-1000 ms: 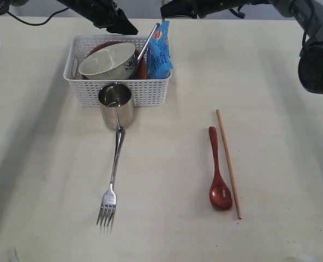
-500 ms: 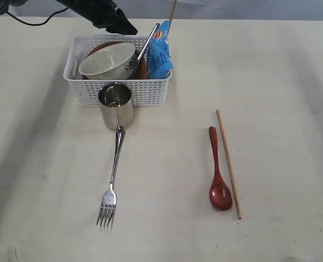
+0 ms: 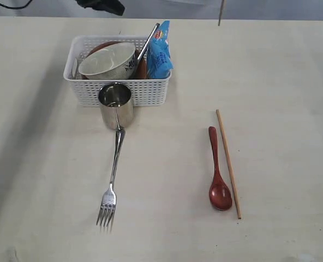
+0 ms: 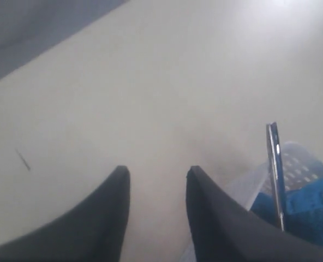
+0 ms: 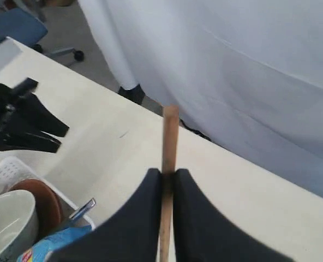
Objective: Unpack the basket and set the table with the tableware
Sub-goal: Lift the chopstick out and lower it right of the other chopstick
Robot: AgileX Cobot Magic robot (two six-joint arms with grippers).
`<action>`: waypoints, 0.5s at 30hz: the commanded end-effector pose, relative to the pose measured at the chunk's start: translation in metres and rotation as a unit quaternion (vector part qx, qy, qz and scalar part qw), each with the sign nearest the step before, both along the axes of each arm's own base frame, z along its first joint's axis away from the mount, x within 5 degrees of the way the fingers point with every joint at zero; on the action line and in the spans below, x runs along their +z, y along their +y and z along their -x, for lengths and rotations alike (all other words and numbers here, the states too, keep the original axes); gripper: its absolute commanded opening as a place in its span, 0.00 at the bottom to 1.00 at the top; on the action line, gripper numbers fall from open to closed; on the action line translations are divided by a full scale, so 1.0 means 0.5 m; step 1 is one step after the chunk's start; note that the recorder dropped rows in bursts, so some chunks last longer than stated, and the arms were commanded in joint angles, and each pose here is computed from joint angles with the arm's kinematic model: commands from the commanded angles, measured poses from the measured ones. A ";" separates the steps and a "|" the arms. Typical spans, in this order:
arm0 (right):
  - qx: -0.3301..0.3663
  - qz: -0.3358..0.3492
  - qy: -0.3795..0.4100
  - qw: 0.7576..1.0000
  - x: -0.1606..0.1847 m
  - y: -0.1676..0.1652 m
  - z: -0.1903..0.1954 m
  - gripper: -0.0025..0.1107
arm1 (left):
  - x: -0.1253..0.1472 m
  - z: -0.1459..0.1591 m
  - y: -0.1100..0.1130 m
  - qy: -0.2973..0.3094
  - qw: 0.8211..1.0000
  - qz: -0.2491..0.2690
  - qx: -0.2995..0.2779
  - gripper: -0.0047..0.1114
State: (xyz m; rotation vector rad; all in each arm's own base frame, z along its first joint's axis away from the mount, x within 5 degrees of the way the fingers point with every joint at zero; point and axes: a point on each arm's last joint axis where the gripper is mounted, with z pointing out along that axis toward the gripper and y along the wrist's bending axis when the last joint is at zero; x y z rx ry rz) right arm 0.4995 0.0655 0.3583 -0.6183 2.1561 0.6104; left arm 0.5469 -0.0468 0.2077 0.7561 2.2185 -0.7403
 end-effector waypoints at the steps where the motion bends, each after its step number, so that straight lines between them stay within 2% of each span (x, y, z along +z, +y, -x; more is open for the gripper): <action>1: -0.037 -0.003 0.018 0.999 0.011 -0.011 0.005 0.02 | 0.077 0.015 0.010 -0.009 1.000 0.016 0.021 0.33; 5: -0.045 -0.006 0.054 0.998 -0.013 -0.012 0.008 0.02 | 0.113 0.029 0.008 -0.007 1.000 0.021 0.018 0.31; 7: -0.048 0.004 0.074 0.996 -0.029 -0.014 0.012 0.02 | 0.116 0.030 0.008 -0.004 0.999 0.024 0.022 0.20; 8: -0.050 0.011 0.090 0.995 -0.041 -0.016 0.018 0.02 | 0.116 0.030 0.008 0.000 0.999 0.028 0.026 0.09; 9: -0.057 0.037 0.112 0.991 -0.058 -0.024 0.031 0.02 | 0.115 0.030 0.009 0.018 0.998 0.034 0.042 0.04; 12: -0.062 0.064 0.150 0.985 -0.068 -0.032 0.079 0.02 | 0.117 0.031 0.001 0.044 0.996 0.055 0.060 0.04; 14: -0.061 0.074 0.185 0.978 -0.083 -0.035 0.122 0.02 | 0.123 0.036 -0.024 0.053 0.995 0.056 0.059 0.04; 15: -0.067 0.081 0.210 0.972 -0.095 -0.039 0.151 0.02 | 0.125 0.039 -0.052 0.056 0.996 0.057 0.049 0.04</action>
